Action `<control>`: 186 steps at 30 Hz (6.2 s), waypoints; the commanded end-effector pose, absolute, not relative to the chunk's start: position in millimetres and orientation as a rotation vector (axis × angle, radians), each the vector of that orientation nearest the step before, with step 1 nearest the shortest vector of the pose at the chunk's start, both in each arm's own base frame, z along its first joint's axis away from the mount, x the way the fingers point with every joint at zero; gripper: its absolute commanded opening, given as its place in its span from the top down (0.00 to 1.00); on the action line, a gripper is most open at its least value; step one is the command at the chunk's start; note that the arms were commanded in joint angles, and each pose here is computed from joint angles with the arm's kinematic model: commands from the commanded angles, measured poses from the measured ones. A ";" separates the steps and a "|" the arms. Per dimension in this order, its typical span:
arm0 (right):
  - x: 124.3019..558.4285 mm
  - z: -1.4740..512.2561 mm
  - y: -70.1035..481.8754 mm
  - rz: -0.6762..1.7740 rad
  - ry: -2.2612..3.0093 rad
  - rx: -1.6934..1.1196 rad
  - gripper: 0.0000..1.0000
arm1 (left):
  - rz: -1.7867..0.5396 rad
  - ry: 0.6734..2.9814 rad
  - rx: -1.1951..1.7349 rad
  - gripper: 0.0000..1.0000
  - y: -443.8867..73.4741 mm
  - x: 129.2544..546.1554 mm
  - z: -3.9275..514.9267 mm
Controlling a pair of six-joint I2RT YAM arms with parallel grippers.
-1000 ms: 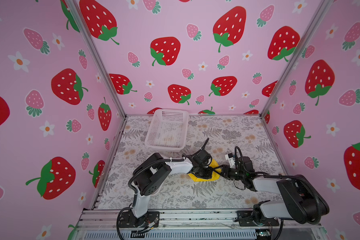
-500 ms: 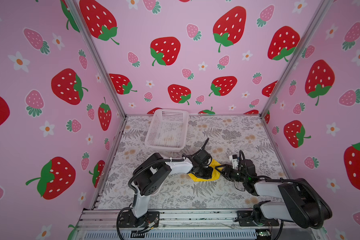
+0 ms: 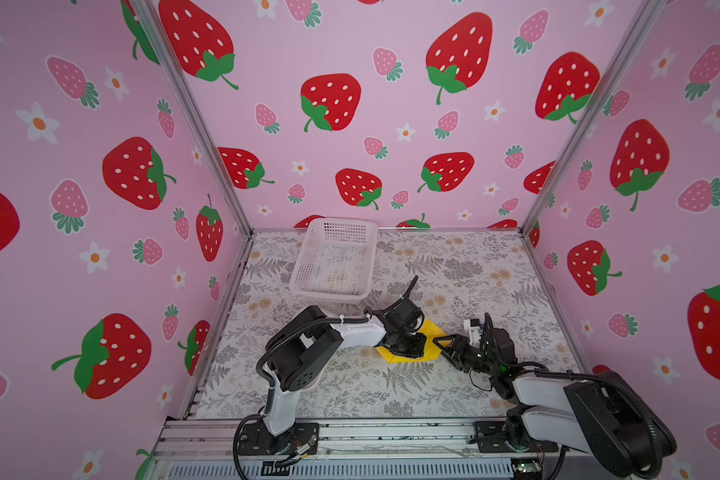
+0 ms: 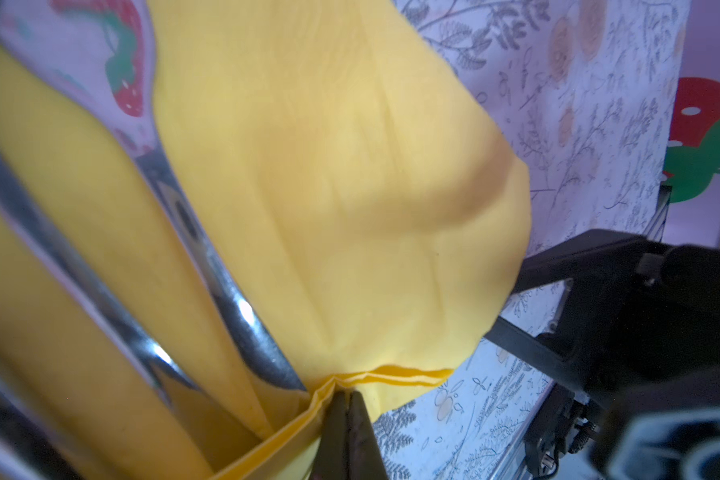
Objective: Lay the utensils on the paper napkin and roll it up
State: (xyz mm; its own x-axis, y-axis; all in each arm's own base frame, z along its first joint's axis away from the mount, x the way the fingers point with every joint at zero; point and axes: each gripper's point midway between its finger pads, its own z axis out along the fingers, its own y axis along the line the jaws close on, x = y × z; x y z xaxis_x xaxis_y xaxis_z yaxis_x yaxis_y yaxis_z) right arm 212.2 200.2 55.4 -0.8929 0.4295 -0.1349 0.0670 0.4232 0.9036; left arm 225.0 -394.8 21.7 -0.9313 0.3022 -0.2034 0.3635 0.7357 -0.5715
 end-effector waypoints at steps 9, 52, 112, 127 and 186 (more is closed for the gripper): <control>241.2 53.1 205.2 1.356 2.315 0.368 0.54 | -0.965 2.839 0.543 1.00 -395.9 224.8 23.9; 228.9 68.0 272.8 1.353 2.384 0.026 0.44 | -1.069 2.625 0.225 0.71 -327.0 249.8 99.3; 209.9 62.8 270.4 1.344 2.400 -0.054 0.36 | -1.375 2.703 -0.019 0.97 -352.5 276.9 74.7; 205.0 41.3 243.0 1.181 2.487 0.068 0.64 | -1.342 2.677 0.001 1.00 -342.4 271.1 83.0; 194.5 65.7 234.0 1.248 2.386 0.086 0.76 | -1.170 2.697 0.109 1.00 -319.7 262.4 56.0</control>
State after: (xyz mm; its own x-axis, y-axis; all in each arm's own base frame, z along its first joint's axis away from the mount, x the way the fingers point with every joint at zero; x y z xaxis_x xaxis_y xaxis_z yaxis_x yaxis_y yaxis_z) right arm 197.2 228.5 59.1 -0.8941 0.2748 -0.3537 -0.1226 0.6093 0.7834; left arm 261.2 -319.9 48.9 -0.9844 -0.0213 -0.1747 0.1115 0.6925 -0.7127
